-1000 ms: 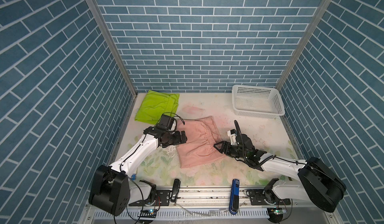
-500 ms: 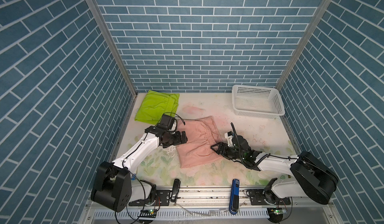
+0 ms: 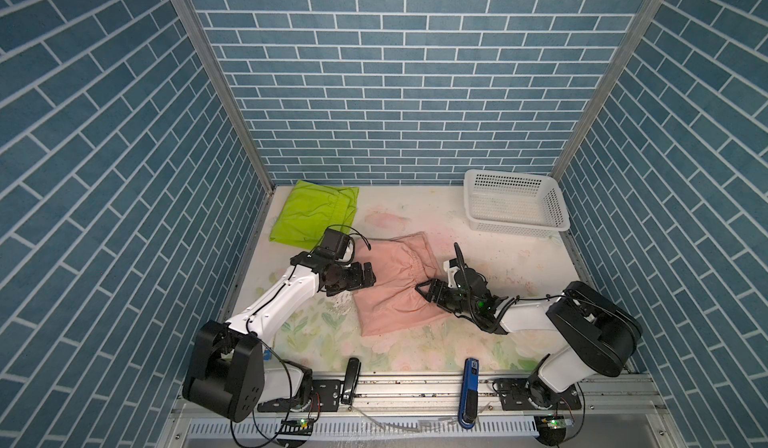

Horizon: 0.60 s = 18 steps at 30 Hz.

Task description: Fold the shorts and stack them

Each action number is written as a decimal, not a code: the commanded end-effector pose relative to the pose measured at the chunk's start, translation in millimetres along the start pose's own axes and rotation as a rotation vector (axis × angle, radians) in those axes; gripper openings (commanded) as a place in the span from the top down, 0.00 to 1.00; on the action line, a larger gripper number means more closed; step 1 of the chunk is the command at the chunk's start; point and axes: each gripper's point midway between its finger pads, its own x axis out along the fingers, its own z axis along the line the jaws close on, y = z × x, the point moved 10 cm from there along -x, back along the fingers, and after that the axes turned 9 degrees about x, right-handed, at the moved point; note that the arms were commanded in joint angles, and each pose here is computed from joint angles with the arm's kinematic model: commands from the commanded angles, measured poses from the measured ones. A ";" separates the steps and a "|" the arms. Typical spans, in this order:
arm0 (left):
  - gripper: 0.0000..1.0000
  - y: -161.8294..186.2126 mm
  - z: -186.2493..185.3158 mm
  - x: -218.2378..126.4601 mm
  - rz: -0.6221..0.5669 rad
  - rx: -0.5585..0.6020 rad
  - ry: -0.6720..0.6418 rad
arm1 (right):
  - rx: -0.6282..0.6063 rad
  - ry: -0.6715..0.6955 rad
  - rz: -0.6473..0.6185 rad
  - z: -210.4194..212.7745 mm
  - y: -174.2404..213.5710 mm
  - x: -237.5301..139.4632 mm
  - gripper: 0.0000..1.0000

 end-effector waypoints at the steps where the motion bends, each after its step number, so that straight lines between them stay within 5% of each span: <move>1: 0.00 4.7 5.4 5.2 0.031 -0.005 -0.011 | -0.052 0.006 -0.050 11.4 -7.4 0.0 0.27; 4: 0.00 2.9 1.3 3.0 0.026 -0.003 0.025 | -0.121 0.092 -0.041 11.2 -8.1 -3.1 0.39; 9: 0.00 1.2 -0.5 5.7 -0.003 0.010 0.060 | -0.207 0.108 -0.008 30.2 -11.7 -8.0 0.99; 18: 0.00 -10.4 1.3 28.2 -0.005 0.036 0.069 | -0.299 0.126 -0.048 64.3 -11.2 -51.9 1.00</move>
